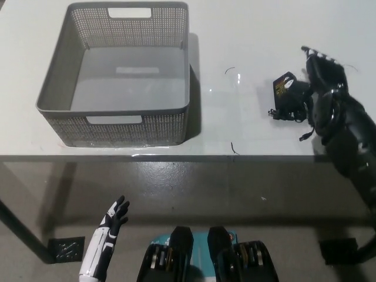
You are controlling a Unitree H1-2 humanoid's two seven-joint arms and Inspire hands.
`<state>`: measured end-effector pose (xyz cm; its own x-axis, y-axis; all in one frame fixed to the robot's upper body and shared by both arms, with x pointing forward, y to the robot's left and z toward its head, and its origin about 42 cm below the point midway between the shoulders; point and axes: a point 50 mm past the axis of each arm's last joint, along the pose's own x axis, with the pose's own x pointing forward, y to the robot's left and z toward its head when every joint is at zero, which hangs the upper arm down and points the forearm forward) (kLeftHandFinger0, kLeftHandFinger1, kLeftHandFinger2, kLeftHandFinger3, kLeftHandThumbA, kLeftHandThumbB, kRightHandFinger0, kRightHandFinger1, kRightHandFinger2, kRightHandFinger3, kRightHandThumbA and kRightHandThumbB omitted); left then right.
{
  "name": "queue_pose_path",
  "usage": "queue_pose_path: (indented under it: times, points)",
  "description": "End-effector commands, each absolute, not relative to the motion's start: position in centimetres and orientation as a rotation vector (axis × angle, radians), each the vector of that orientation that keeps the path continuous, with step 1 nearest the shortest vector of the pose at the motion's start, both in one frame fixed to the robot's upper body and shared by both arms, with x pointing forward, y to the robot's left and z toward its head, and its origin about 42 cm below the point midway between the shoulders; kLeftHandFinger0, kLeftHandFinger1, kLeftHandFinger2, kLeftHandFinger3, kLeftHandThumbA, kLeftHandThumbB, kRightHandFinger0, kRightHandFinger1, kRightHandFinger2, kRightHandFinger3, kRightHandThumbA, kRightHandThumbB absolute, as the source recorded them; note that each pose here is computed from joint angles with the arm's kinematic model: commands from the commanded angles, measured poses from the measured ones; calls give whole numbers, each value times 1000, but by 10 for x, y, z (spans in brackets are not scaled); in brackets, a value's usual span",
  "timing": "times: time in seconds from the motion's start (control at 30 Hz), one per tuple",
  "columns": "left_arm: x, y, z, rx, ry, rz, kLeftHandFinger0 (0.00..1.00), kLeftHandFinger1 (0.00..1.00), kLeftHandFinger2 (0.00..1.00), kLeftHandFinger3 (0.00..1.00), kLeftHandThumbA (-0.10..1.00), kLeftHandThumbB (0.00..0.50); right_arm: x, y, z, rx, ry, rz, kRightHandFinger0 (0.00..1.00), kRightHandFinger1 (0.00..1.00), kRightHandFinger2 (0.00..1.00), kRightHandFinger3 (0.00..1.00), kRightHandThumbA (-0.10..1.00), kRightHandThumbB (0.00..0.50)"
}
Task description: Use the right hand to pick up a black power cord and place it into a container on the left hand side
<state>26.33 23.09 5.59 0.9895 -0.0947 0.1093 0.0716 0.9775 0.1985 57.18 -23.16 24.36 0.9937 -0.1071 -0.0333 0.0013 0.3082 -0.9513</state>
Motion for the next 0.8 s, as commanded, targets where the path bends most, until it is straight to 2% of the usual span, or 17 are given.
queue_pose_path:
  times: [0.0, 0.27, 0.47, 0.7, 0.77]
  points:
    - [265, 237, 72, 205, -216, -69, 1000, 1000, 1000, 1000, 1000, 295, 593, -229, 318, -1432, -53, -232, 1000, 1000, 1000, 1000, 600, 500]
    - [270, 237, 74, 203, -236, -77, 1000, 1000, 1000, 1000, 1000, 304, 595, -234, 324, -1390, -27, -228, 1000, 1000, 1000, 1000, 605, 500]
    - [275, 235, 75, 201, -246, -81, 1000, 1000, 1000, 1000, 1000, 325, 597, -229, 329, -1299, -21, -212, 1000, 1000, 1000, 1000, 734, 500]
    - [276, 235, 78, 204, -245, -79, 1000, 1000, 1000, 1000, 1000, 335, 597, -222, 325, -1236, 27, -170, 1000, 1000, 1000, 1000, 765, 500]
    - [276, 235, 78, 204, -246, -81, 1000, 1000, 1000, 1000, 1000, 341, 597, -222, 320, -1229, 45, -148, 1000, 1000, 1000, 1000, 832, 500]
